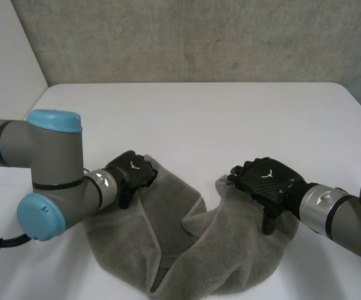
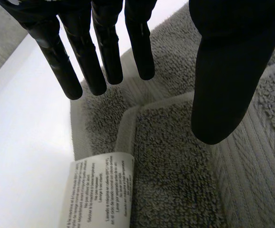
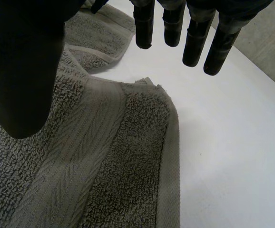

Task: Fold the towel.

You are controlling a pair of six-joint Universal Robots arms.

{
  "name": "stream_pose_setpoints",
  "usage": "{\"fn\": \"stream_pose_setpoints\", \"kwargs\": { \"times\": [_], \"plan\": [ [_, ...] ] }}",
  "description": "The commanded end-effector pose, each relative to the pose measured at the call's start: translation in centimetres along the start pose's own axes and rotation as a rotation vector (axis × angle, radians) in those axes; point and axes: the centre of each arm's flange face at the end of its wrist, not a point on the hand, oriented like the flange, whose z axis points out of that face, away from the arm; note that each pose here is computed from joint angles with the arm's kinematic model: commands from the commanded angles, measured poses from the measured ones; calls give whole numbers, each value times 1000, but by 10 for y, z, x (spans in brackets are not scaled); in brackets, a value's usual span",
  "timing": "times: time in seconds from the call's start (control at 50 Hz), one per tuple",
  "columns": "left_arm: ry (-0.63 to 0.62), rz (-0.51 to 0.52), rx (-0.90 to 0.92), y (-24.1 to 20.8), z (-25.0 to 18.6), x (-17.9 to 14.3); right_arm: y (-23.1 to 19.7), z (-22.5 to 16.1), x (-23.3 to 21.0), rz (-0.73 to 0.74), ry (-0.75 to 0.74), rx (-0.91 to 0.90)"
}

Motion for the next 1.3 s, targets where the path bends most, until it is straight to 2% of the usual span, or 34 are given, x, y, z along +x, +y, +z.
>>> {"fn": "stream_pose_setpoints", "kwargs": {
  "times": [0.02,0.12,0.34,0.52,0.66,0.98,1.3],
  "plan": [
    [8,13,-23,7,5,4,1,0,1,0,7,1],
    [8,47,-44,11,4,5,1,0,1,0,7,1],
    [-70,47,-100,16,-3,-5,6,3,0,3,-2,-13],
    [-76,50,-96,19,-7,-1,8,5,-1,4,-6,-21],
    [-118,36,-89,24,-11,-11,8,5,-1,2,-6,-22],
    [-115,19,-114,30,-31,-8,11,7,-2,7,-13,-31],
    [-121,20,-117,38,-23,-7,12,7,-4,6,-18,-33]
  ]
}}
